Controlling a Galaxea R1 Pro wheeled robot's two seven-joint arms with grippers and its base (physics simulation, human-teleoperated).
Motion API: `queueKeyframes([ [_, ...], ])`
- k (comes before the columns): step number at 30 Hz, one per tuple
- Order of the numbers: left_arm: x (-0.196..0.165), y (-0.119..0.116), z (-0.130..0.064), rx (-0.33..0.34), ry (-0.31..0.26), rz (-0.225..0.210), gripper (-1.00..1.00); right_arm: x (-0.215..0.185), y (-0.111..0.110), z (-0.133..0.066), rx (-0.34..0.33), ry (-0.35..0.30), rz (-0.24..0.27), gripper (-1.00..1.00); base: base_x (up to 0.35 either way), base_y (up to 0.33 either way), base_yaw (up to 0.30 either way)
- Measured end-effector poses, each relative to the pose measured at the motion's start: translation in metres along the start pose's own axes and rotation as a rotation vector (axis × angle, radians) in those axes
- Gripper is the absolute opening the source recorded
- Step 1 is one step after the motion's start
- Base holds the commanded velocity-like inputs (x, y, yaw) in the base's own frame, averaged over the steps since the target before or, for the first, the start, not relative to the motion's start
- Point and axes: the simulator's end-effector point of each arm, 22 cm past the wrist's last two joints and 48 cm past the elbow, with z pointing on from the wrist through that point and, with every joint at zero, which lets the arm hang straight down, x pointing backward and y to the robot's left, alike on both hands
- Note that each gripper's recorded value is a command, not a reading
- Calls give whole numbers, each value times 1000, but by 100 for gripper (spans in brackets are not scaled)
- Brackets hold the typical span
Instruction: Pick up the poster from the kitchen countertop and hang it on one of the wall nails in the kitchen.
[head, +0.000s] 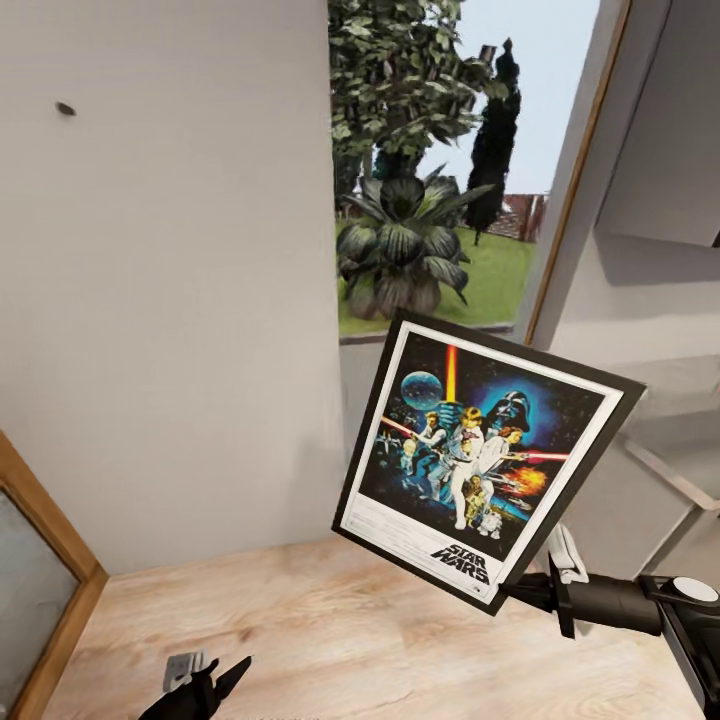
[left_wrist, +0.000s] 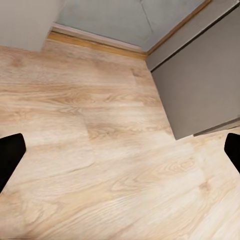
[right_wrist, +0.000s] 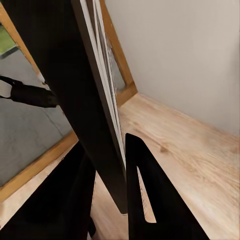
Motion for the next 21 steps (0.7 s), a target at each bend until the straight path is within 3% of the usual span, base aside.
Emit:
queueKeyframes([
  [6, 0, 0, 0, 0, 0, 0, 100, 0, 0, 0, 0, 0, 0, -100, 0, 292, 121],
  [21, 0, 0, 0, 0, 1, -1, 100, 0, 0, 0, 1, -1, 1, -100, 0, 292, 9],
])
